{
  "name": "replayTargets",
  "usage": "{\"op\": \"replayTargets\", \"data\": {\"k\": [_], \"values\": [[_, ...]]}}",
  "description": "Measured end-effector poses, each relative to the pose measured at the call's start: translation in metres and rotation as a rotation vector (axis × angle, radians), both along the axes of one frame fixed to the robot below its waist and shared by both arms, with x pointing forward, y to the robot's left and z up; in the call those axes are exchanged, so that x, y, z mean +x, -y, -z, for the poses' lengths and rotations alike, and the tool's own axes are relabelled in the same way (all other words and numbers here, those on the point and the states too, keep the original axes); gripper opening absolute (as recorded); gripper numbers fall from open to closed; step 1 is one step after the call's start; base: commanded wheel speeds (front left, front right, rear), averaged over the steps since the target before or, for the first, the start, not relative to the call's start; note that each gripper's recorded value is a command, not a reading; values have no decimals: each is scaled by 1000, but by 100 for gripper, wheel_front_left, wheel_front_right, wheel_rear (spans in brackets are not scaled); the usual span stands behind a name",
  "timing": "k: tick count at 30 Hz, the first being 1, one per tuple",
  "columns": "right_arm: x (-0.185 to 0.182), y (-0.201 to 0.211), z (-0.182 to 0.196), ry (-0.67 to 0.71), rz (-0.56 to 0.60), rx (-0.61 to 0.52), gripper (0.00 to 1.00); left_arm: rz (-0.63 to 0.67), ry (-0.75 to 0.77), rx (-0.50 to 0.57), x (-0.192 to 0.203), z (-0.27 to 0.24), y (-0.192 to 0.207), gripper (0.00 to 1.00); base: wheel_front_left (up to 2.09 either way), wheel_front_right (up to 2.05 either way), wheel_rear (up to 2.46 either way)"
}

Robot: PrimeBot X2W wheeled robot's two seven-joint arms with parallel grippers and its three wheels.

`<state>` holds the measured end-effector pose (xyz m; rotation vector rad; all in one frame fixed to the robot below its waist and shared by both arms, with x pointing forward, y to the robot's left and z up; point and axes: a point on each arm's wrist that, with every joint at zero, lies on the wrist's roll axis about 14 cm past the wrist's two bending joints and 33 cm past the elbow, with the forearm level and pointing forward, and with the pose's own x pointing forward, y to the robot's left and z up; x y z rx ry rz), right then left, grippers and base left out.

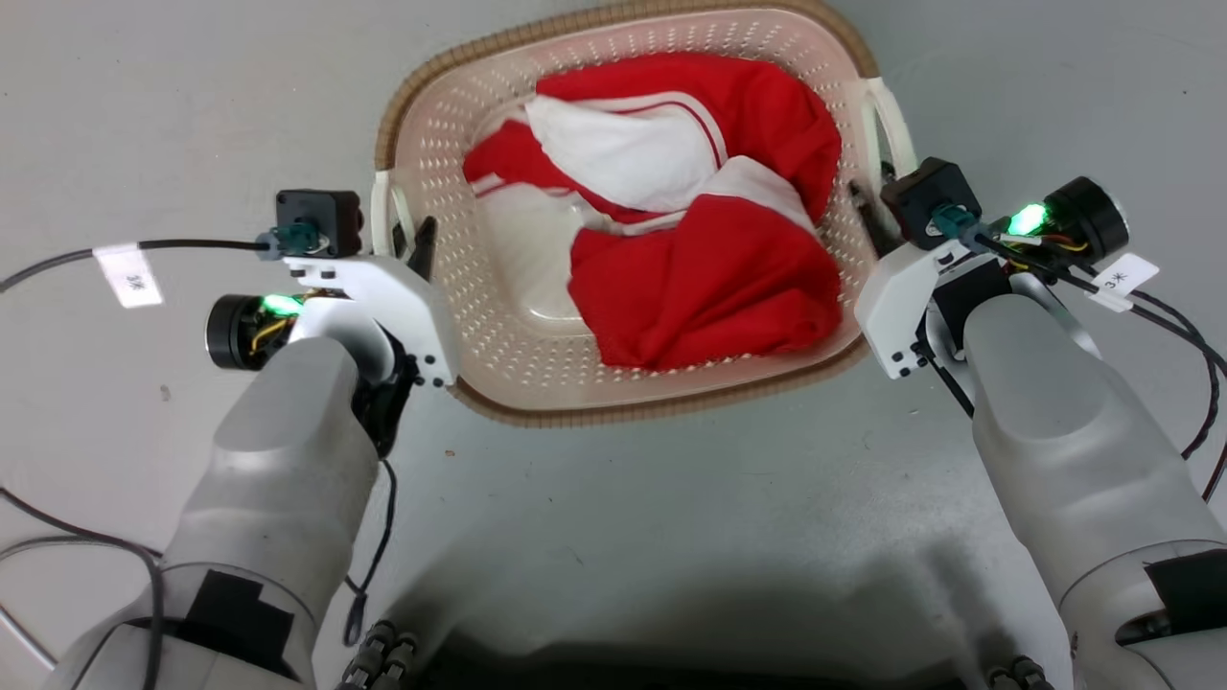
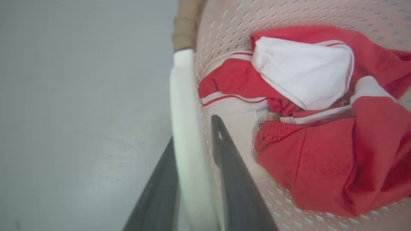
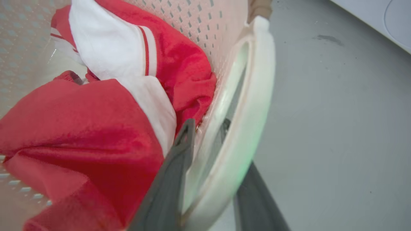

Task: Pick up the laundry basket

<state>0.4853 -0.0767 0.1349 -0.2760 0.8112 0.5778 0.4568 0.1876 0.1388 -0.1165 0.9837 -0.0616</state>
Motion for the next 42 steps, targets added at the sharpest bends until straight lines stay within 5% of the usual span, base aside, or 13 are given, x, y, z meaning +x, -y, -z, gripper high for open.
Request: {"op": "replayTargets", "data": {"k": [15,42], "values": [[0,1,-28,17,4,-3,0,3,23,-24,4,-28,9,0,0,0,0],[-58,15,-138,27,56,-19,0,98,19,-37,-34,-129,26,0,0,0,0]]}}
